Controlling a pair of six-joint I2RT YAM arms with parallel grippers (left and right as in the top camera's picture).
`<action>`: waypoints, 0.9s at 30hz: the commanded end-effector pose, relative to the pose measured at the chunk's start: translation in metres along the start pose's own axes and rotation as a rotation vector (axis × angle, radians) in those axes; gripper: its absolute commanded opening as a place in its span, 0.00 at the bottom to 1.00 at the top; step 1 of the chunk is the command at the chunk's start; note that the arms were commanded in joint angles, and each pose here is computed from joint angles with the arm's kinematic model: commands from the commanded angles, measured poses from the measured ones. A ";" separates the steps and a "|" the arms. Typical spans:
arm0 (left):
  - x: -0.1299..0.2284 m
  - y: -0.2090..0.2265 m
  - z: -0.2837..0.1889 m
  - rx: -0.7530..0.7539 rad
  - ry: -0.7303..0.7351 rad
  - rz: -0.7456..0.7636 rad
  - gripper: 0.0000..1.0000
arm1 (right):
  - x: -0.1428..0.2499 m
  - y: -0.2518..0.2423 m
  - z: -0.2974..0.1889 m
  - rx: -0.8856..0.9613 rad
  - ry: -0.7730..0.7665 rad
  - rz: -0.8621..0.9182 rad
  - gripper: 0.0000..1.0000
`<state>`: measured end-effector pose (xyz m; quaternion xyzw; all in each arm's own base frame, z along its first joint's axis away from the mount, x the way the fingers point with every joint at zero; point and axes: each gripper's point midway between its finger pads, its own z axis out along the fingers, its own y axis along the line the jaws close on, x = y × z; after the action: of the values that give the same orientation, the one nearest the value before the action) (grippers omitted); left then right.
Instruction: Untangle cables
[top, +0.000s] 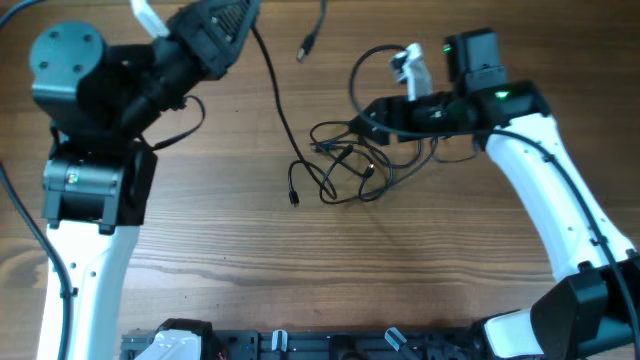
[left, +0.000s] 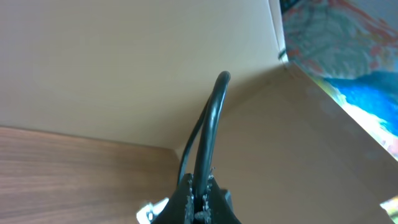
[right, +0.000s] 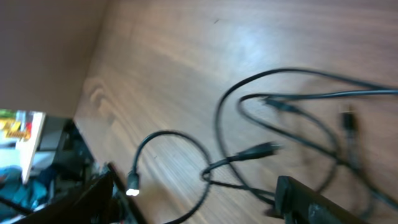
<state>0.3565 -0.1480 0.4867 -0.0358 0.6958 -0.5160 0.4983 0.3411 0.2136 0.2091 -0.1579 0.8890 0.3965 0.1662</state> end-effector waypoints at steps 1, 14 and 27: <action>-0.015 0.004 -0.008 -0.022 -0.042 -0.003 0.04 | 0.021 0.009 0.035 -0.019 0.106 0.098 0.76; -0.015 0.060 -0.029 -0.212 -0.028 -0.123 0.04 | 0.065 0.081 0.059 -0.368 0.222 -0.415 0.76; 0.014 0.133 -0.032 -0.479 0.043 -0.222 0.04 | 0.052 0.054 0.037 0.224 0.265 -0.218 0.04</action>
<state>0.3744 -0.0869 0.4030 -0.1844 0.7799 -0.4336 0.4120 0.2525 0.2928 0.1674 -0.3419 0.8732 0.3423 0.0583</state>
